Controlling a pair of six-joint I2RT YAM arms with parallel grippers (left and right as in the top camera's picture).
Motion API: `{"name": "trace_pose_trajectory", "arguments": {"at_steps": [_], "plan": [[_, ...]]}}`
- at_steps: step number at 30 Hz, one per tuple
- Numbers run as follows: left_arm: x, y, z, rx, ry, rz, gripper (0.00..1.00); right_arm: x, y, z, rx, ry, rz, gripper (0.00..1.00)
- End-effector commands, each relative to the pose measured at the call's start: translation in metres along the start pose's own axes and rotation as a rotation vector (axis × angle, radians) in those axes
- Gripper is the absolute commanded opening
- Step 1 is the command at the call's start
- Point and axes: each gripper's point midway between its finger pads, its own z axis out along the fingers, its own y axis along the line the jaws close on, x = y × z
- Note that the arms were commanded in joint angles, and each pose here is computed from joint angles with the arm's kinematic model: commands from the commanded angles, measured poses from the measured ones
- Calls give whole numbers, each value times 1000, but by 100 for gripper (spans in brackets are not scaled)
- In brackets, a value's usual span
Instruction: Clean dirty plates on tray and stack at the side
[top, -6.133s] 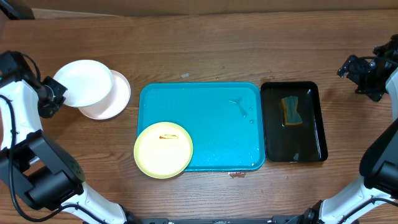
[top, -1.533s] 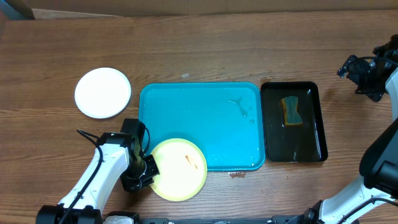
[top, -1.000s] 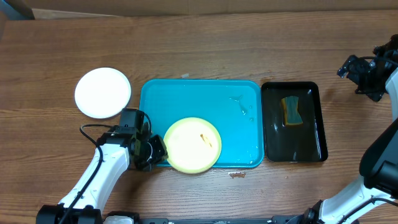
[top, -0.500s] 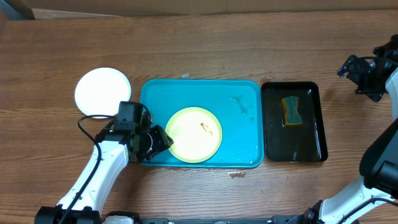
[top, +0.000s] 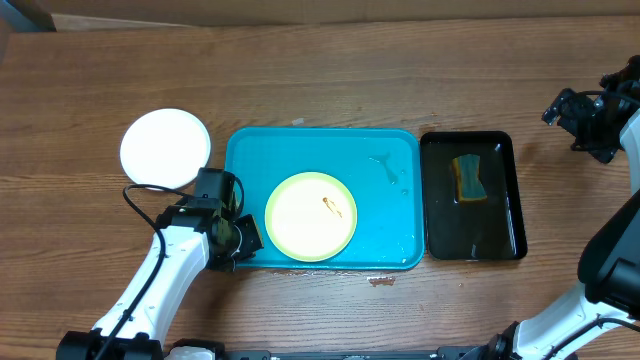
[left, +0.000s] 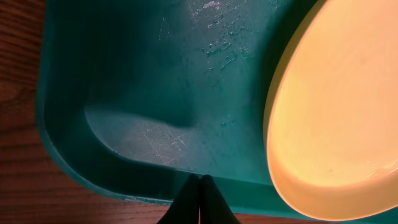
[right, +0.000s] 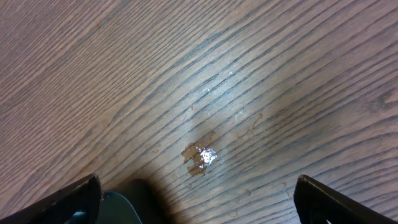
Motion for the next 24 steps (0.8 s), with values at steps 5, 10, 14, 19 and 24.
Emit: {"name": "trace_pose_trajectory", "arguments": {"at_steps": [5,10,14,19,24], "plan": [[-2,2,4,-22,-18,30,4,-9,6,-12,-11,-38,-6,100],[0,2,4,-24,-11,30,5,-9,6,-12,-11,-38,-6,100],[2,4,5,-30,-4,29,5,-9,6,-12,-11,-38,-6,100],[-2,12,8,-77,-15,31,4,-9,6,-12,-11,-38,-6,100],[11,6,19,-52,67,33,4,-9,6,-12,-11,-38,-6,100]]}}
